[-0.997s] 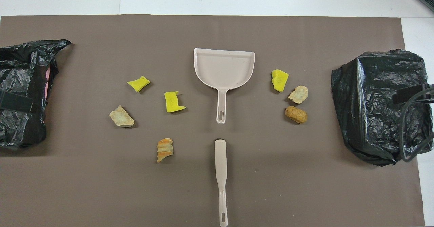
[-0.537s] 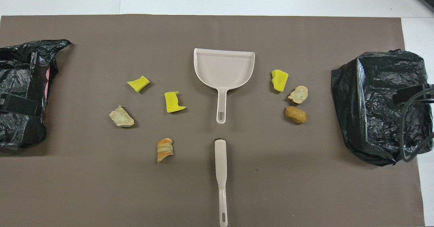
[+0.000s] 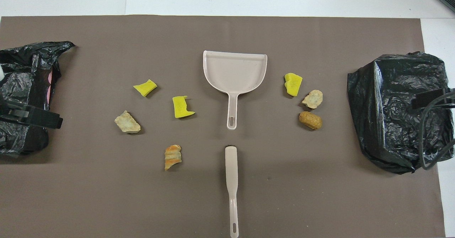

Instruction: Sweep and dump trash in bin

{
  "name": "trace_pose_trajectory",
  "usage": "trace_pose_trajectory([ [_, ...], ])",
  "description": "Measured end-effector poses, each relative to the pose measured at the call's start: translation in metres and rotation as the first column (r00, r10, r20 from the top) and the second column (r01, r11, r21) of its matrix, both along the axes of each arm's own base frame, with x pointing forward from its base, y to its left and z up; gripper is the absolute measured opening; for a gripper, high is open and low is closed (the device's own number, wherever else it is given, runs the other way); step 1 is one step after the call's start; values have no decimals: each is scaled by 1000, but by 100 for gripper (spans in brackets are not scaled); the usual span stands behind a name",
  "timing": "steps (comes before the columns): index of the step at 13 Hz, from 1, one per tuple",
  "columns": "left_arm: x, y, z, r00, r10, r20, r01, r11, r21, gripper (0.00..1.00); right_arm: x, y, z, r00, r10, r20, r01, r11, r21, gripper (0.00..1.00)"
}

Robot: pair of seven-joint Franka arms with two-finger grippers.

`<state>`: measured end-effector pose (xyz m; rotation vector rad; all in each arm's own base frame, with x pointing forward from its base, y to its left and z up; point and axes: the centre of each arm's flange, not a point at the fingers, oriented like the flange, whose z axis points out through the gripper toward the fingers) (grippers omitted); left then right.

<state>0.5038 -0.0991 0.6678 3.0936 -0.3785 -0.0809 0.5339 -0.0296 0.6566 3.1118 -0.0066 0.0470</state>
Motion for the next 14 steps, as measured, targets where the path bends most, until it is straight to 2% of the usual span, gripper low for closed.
trace_pose_trajectory([
  [4,-16,-67,-24,999,33,13,-33,999,5,100,0,0,0,1000,0,0,0,1000,0,100],
  [9,-58,-152,-77,997,79,16,-80,997,14,100,-1,2,-8,1000,4,-24,-4,1000,3,100],
  [12,-87,-198,-118,993,120,23,-120,993,15,100,5,29,-29,999,-15,-30,15,1000,4,100],
  [14,-108,-222,-143,992,126,24,-127,992,18,100,18,53,-52,999,-29,-32,29,1000,3,100],
])
